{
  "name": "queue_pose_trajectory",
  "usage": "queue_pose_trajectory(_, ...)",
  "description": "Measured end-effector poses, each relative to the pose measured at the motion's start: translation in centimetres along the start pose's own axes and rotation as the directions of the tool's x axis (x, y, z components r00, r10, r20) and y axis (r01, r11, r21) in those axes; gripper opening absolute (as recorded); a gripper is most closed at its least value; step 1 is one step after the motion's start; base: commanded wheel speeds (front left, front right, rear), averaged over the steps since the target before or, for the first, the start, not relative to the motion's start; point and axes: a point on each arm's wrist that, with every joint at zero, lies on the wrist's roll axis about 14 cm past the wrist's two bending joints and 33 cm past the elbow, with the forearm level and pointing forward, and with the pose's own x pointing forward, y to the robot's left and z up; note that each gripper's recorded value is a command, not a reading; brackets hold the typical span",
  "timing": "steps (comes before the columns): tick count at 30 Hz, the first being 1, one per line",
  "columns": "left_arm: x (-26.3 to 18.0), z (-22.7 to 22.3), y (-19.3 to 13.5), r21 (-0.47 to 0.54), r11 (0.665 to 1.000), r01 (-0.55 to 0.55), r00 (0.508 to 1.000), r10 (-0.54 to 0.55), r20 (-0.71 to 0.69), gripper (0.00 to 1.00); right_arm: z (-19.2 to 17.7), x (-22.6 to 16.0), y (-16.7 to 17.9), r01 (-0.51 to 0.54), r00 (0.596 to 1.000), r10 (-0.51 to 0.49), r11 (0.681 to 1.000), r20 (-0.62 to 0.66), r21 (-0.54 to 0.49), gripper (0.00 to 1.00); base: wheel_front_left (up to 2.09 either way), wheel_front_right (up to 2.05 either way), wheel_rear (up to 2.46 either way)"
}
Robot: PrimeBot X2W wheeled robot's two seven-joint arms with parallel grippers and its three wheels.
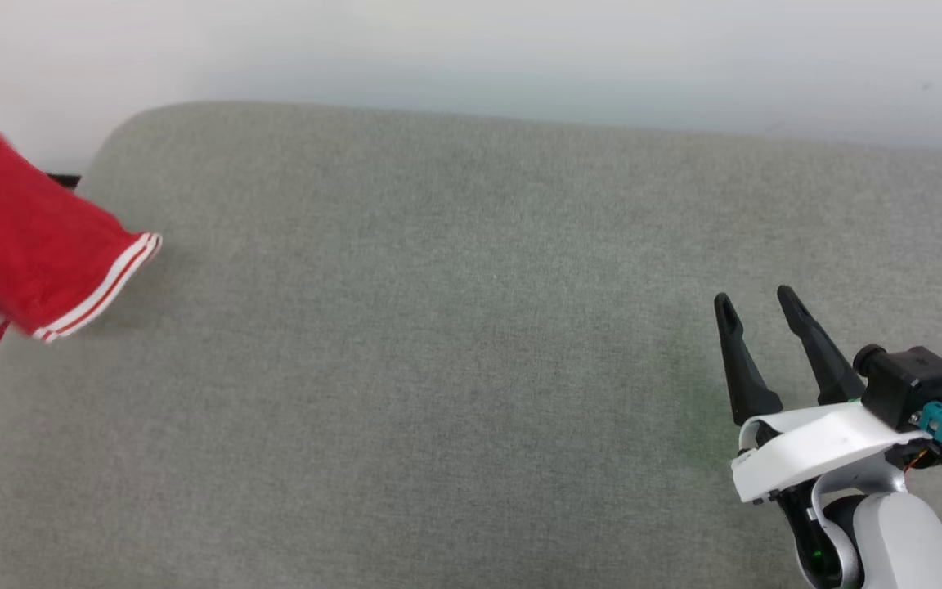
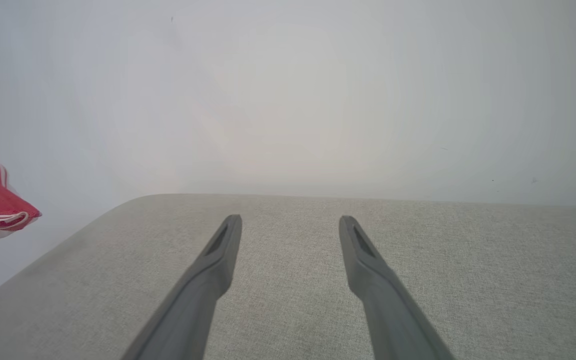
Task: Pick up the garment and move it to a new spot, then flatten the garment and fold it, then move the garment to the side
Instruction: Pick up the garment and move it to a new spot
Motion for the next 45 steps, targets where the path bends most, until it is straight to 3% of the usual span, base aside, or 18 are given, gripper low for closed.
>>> queue_pose_trajectory(7,-1.9,5.1,-3.3,0.054,0.995,0.086,0.992,-0.09,0.083,0.0,1.3,-1.1,-0.6,0.031,0.999,-0.031,1.0,0.043,0.001,1.0,0.0,0.0,0.0)
queue_pose_trajectory(13,-2.5,6.7,-9.3,0.084,0.971,0.226,0.968,-0.233,0.096,0.0,2.1,-2.2,-2.7,0.097,0.993,-0.096,0.995,0.072,-0.002,1.0,0.0,0.0,0.0)
queue_pose_trajectory(18,-3.0,6.3,-15.8,0.114,0.923,0.367,0.923,-0.377,0.082,0.0,2.9,-3.1,-5.1,0.167,0.982,-0.165,0.986,0.096,-0.011,1.0,0.0,0.0,0.0)
queue_pose_trajectory(22,-3.7,6.0,-21.6,0.118,0.863,0.491,0.862,-0.501,0.076,0.0,3.3,-4.4,-7.4,0.235,0.966,-0.232,0.972,0.113,-0.019,1.0,0.0,0.0,0.0)
queue_pose_trajectory(28,-6.0,4.7,-30.7,0.109,0.727,0.678,0.727,-0.685,0.052,0.0,3.8,-6.4,-10.5,0.331,0.937,-0.323,0.943,0.13,-0.042,1.0,0.0,0.0,0.0)
queue_pose_trajectory(34,-8.4,1.6,-38.0,0.096,0.576,0.812,0.579,-0.815,-0.009,0.0,2.9,-8.3,-12.7,0.403,0.911,-0.396,0.914,0.112,-0.053,1.0,0.0,0.0,0.0)
queue_pose_trajectory(36,-8.8,-0.2,-39.6,0.08,0.541,0.837,0.545,-0.837,-0.047,0.0,2.6,-8.8,-13.4,0.424,0.903,-0.417,0.904,0.105,-0.054,1.0,0.0,0.0,0.0)
queue_pose_trajectory(40,-9.1,-4.8,-41.7,0.039,0.498,0.866,0.498,-0.855,-0.148,0.0,1.7,-9.4,-14.2,0.448,0.892,-0.443,0.892,0.086,-0.055,1.0,0.0,0.0,0.0)
queue_pose_trajectory(45,-8.7,-11.3,-42.2,-0.019,0.5,0.866,0.474,-0.831,-0.289,0.0,0.7,-9.4,-14.5,0.453,0.891,-0.45,0.89,0.066,-0.048,1.0,0.0,0.0,0.0)
